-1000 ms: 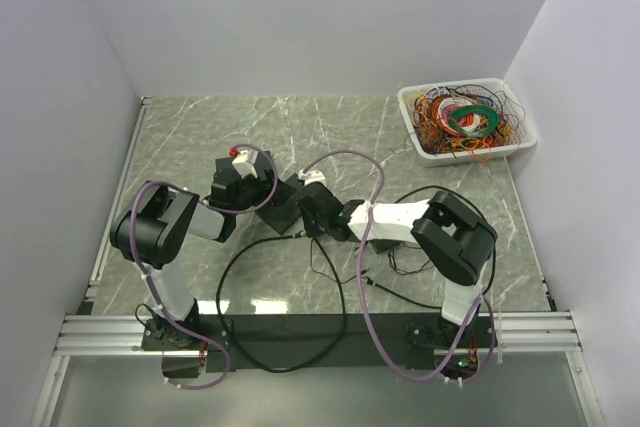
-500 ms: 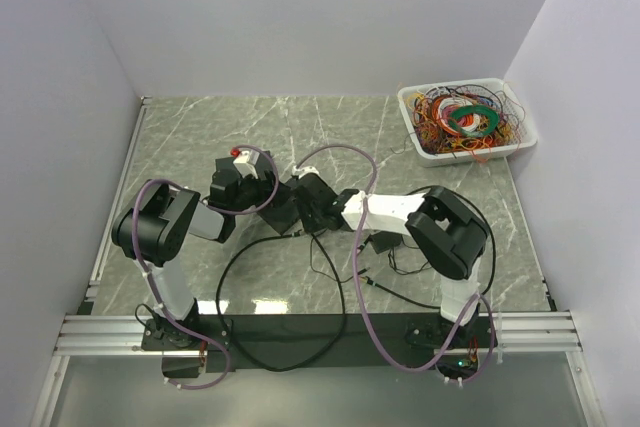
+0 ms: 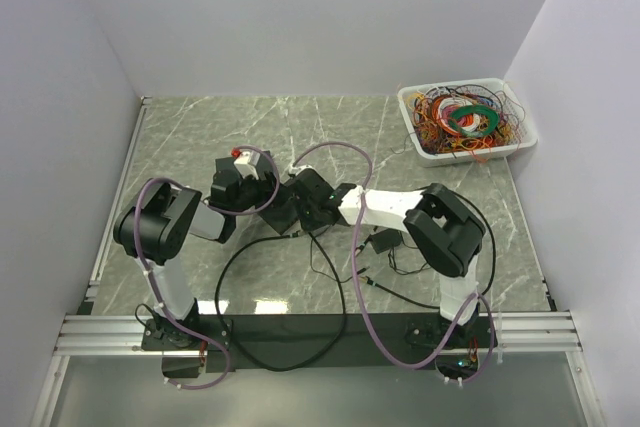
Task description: Insert the plug into the switch port
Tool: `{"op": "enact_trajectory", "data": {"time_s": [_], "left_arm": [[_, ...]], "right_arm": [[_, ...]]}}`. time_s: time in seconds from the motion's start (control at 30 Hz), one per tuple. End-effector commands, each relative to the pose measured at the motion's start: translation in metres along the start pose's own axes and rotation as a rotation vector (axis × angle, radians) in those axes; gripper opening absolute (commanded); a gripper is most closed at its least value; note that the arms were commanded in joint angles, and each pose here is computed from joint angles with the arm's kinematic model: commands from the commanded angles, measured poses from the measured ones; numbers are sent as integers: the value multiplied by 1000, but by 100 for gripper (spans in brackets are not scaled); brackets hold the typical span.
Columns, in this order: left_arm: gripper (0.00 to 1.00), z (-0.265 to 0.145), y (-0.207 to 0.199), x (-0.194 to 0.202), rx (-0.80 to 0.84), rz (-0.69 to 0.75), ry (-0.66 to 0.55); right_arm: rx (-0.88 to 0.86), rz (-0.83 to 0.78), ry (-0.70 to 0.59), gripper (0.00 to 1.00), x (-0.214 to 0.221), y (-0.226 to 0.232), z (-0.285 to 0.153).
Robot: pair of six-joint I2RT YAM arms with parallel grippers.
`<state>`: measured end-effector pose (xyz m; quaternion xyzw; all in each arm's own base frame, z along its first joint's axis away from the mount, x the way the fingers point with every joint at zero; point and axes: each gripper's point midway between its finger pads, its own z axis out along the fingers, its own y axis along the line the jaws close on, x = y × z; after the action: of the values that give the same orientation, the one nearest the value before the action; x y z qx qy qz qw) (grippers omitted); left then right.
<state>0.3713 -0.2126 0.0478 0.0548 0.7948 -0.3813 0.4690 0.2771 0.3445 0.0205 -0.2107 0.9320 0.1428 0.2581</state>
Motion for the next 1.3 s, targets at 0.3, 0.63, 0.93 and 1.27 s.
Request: {"op": "enact_trajectory", "data": {"time_s": [0.3, 0.63, 0.93, 1.27], "left_arm": [[73, -1, -23, 14, 151, 63, 22], [72, 14, -46, 43, 198, 170, 122], [69, 15, -45, 53, 216, 161, 147], [53, 17, -45, 61, 222, 174, 169]], "right_arm": [[-1, -19, 1, 0, -20, 0, 5], [29, -98, -58, 0, -44, -5, -4], [69, -71, -124, 0, -63, -12, -7], [57, -42, -214, 0, -95, -22, -23]]}}
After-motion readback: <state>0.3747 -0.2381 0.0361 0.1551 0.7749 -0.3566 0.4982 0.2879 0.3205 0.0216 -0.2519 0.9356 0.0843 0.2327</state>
